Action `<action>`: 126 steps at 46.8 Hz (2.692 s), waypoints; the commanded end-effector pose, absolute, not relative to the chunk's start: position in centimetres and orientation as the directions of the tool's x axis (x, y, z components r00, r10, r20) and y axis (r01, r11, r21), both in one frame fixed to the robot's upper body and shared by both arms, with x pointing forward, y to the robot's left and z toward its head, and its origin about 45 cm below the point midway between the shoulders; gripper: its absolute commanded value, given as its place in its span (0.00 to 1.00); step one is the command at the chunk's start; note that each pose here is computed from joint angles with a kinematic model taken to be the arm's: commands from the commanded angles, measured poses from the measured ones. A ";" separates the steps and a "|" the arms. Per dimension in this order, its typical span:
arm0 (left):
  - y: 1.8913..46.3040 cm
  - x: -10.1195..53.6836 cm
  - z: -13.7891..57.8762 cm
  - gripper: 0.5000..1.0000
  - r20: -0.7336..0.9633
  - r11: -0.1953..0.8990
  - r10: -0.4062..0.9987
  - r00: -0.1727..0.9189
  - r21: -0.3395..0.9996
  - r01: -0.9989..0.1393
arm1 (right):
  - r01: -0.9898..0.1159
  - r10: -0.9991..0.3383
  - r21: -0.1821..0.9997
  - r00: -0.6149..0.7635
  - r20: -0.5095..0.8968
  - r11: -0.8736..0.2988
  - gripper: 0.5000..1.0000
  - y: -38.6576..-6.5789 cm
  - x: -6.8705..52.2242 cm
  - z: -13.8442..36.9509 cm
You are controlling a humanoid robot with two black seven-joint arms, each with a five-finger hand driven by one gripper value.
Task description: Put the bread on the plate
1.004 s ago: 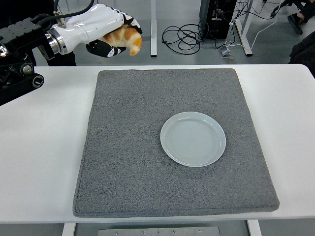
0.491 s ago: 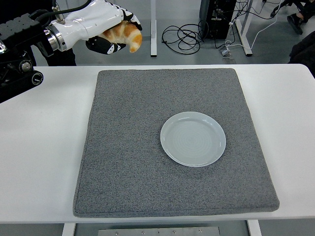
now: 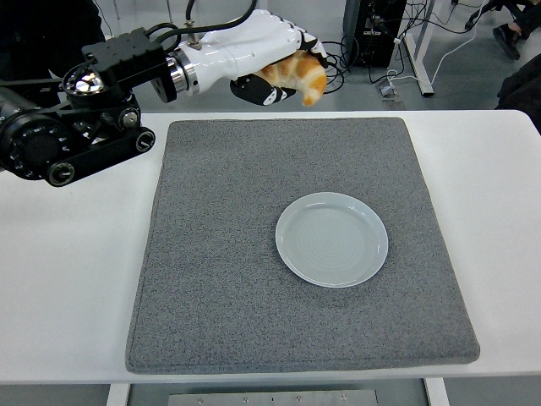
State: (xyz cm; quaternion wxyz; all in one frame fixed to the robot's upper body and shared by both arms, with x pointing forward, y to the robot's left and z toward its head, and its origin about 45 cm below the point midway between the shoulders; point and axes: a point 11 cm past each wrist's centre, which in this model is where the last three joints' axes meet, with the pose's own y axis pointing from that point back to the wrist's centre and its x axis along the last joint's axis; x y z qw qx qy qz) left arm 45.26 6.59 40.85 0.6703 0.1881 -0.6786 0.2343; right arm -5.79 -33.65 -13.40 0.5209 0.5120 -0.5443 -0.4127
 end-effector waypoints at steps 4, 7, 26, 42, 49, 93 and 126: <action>2.9 44.4 40.8 0.00 0.996 0.846 0.091 0.003 -0.076 -0.528 | -0.127 -0.987 0.983 0.067 0.144 0.135 1.00 -33.6 -5.8 -13.4; 1.2 44.0 40.7 0.00 0.995 0.857 0.100 0.014 -0.079 -0.510 | -0.127 -0.987 0.983 0.067 0.144 0.135 1.00 -33.6 -5.8 -13.4; -4.2 41.4 39.7 0.00 0.994 0.904 0.103 0.046 -0.074 -0.420 | -0.127 -0.987 0.983 0.067 0.144 0.135 1.00 -33.6 -5.8 -13.4; -4.4 40.8 38.3 0.00 0.996 0.915 0.062 0.058 -0.033 -0.403 | -0.127 -0.987 0.983 0.067 0.144 0.135 1.00 -33.6 -5.8 -13.4; -4.6 40.6 38.3 0.00 0.996 0.917 0.061 0.061 -0.032 -0.398 | -0.127 -0.987 0.983 0.067 0.144 0.135 1.00 -33.6 -5.8 -13.4; -1.3 39.4 26.4 0.00 0.976 0.896 -0.102 0.190 0.173 -0.409 | -0.127 -0.987 0.983 0.067 0.144 0.135 1.00 -33.6 -5.8 -13.4; 1.0 39.1 22.1 0.00 0.968 0.871 -0.144 0.207 0.223 -0.437 | -0.127 -0.987 0.983 0.067 0.144 0.135 1.00 -33.6 -5.8 -13.4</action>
